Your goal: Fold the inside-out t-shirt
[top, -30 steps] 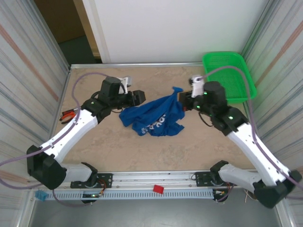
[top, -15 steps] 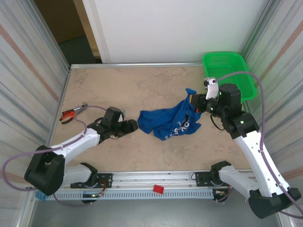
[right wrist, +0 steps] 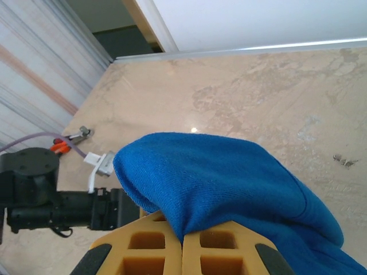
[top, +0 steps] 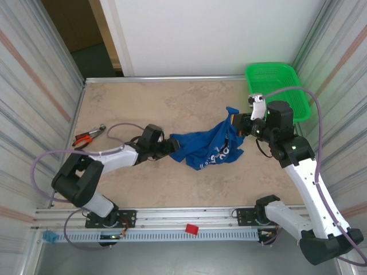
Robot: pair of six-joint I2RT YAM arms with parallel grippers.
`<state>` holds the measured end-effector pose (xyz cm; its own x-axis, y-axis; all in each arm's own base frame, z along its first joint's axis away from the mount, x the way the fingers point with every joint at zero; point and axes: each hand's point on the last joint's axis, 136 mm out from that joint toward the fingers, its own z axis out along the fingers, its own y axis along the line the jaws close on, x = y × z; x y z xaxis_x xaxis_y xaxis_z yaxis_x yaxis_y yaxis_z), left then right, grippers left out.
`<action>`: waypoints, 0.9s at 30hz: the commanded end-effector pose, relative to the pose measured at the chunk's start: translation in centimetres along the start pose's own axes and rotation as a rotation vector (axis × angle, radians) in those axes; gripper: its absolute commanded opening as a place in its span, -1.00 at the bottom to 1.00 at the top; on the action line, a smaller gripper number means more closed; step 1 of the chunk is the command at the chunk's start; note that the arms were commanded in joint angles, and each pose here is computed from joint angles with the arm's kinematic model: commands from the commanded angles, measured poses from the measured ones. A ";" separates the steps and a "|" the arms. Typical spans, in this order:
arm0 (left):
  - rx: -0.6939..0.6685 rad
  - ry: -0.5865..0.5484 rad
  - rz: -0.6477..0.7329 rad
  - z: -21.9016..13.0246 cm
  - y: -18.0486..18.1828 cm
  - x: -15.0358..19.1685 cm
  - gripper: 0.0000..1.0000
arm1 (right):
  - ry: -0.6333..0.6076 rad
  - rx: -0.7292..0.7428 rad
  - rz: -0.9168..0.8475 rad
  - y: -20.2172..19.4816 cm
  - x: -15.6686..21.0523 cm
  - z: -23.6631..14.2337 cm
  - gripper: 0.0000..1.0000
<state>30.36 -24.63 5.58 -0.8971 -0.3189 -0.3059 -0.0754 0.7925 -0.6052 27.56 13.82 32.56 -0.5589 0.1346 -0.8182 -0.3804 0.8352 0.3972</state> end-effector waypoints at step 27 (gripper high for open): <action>0.544 -0.688 0.176 -34.2 -20.5 -35.0 -1.00 | -0.397 -0.187 0.156 -2.0 -26.2 -2.2 -1.00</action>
<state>43.77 -10.92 59.54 -0.2045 -0.5996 -0.7737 0.4781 0.6286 -0.6135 40.64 7.97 53.48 -0.3176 0.4536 -0.8327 -0.4571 0.6961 0.5536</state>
